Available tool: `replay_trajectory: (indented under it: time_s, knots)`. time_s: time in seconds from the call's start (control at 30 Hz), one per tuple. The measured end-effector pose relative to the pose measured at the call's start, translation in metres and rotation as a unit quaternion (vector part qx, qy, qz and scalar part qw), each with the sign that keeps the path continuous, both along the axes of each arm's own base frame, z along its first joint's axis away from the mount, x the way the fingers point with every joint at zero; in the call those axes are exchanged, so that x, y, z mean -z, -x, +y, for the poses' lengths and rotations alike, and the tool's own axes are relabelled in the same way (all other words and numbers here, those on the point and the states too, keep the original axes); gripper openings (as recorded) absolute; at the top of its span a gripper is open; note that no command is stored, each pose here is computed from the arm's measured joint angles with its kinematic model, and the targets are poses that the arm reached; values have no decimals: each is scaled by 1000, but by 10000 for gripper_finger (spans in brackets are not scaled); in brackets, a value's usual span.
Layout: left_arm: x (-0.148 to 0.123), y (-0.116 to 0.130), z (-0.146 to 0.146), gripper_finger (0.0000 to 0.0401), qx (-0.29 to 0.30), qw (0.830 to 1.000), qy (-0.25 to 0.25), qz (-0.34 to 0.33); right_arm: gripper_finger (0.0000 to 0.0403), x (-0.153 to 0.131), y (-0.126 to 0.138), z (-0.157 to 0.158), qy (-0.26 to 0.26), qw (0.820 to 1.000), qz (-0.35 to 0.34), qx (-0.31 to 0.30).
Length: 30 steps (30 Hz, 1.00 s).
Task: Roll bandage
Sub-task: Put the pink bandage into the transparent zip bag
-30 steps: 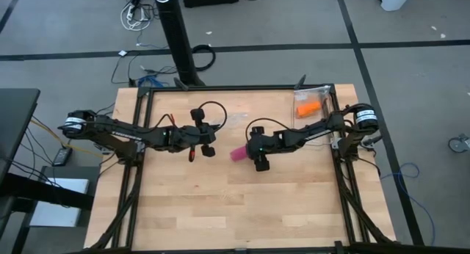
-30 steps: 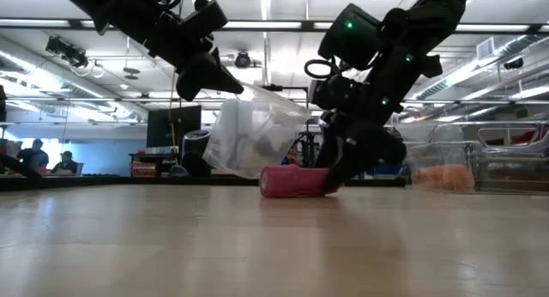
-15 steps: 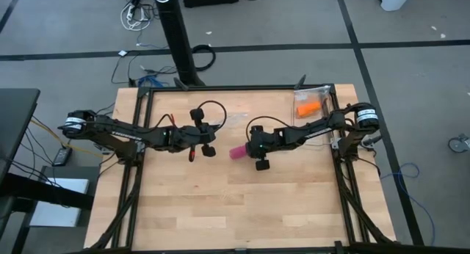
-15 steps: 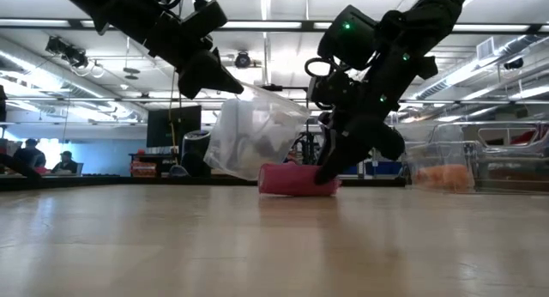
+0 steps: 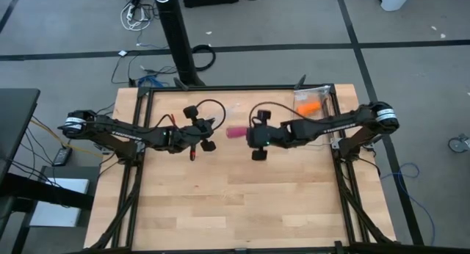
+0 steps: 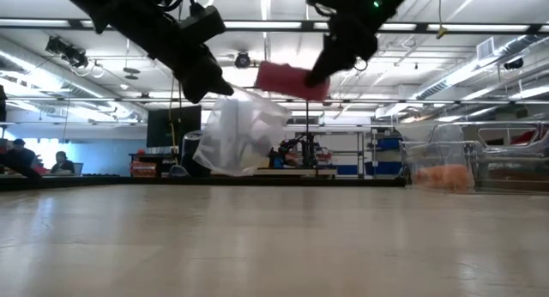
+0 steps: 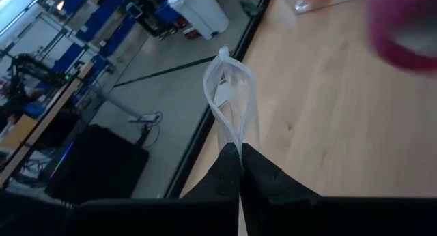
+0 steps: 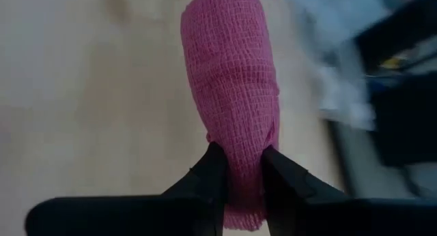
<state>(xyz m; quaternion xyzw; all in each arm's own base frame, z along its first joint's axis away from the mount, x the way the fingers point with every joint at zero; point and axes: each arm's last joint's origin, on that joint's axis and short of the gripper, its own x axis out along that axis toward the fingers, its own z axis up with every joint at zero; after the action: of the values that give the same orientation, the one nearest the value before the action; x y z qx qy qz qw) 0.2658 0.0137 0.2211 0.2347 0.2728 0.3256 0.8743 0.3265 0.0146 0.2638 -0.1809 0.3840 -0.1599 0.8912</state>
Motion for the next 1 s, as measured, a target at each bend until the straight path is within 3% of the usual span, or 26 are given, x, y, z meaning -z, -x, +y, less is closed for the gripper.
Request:
replay_trajectory:
  time_s: [0.23,0.5,1.0]
  knots:
    - [1,1,0,3,-8,1000,0,1,68,-30,-13,-25,64,997,-3,41]
    - [-3,-1,0,3,-8,1000,1,-23,68,-20,-17,-55,83,994,30,66]
    - [-9,-5,-1,3,1,996,46,-81,68,-7,-22,-57,78,994,67,31]
